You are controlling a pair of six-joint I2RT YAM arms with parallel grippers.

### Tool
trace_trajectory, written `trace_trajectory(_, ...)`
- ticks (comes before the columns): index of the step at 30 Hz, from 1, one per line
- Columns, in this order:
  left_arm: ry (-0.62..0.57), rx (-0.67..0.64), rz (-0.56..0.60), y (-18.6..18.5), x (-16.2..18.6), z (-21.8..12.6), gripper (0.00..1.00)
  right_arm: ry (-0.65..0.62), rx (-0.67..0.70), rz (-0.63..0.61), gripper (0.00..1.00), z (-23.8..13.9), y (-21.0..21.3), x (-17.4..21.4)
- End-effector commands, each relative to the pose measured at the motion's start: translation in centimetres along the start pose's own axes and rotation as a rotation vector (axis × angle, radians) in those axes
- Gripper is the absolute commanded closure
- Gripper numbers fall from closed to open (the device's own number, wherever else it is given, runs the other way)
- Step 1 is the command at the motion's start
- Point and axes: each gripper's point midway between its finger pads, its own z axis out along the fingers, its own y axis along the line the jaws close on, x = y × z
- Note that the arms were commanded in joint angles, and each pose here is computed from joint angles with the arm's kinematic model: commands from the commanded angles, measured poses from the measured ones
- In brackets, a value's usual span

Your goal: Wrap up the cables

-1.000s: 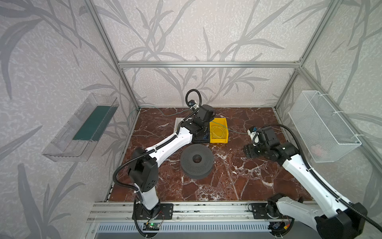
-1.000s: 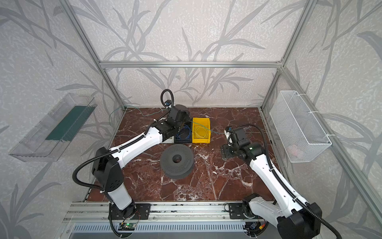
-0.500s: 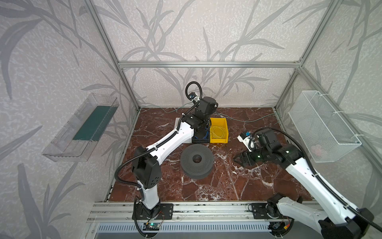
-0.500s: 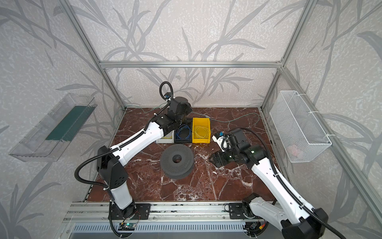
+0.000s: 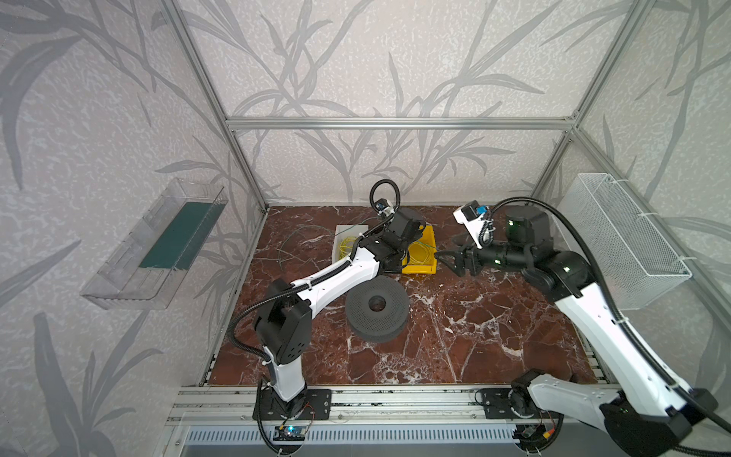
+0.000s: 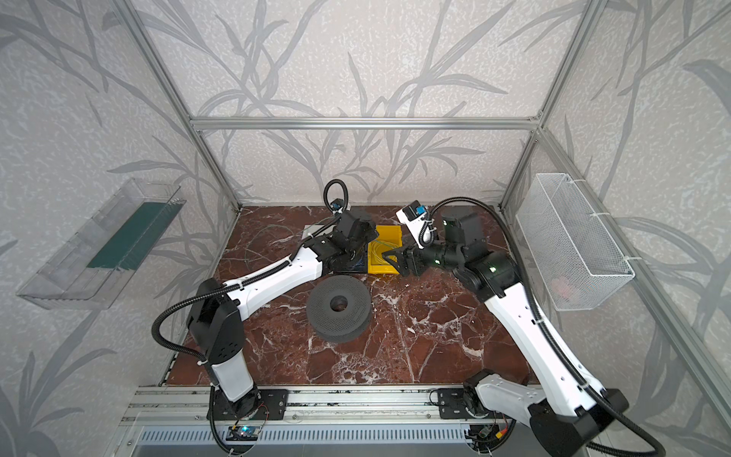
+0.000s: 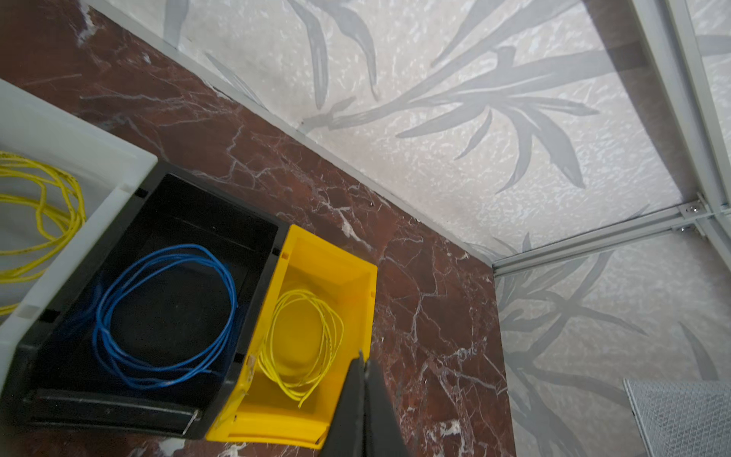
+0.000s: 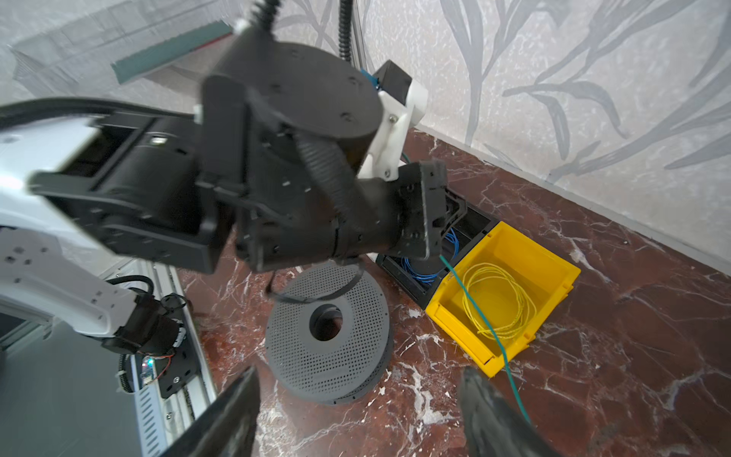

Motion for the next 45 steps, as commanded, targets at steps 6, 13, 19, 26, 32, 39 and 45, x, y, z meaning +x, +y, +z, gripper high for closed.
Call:
trace_trajectory(6,0.048,0.114,-0.012,-1.9,-0.8,-3.9,1.0,0.026,-0.005,-0.077,0.21,5.1,-3.2,0.9)
trace_trajectory(13,0.127,0.119,0.034,-1.8,0.0,-5.5,1.0,0.04,-0.031,-0.039,0.24,7.2,-5.3,2.8)
trace_trajectory(19,0.155,0.14,0.03,-1.6,0.9,-5.5,1.0,0.025,-0.138,-0.028,0.27,8.4,-3.9,2.9)
trace_trajectory(26,0.164,0.158,0.046,-2.1,1.3,-5.4,1.0,0.045,-0.176,-0.024,0.35,9.2,-3.4,3.4)
trace_trajectory(32,0.177,0.195,0.044,-2.9,1.5,-5.6,1.0,0.051,-0.212,-0.015,0.52,9.9,-3.2,3.6)
trace_trajectory(39,0.172,0.186,0.065,-2.5,1.2,-6.2,1.0,0.043,-0.233,-0.022,0.94,10.4,-2.9,3.6)
trace_trajectory(45,0.177,0.196,0.09,-2.4,0.9,-7.0,0.64,0.029,-0.237,-0.042,1.0,10.2,-2.7,3.5)
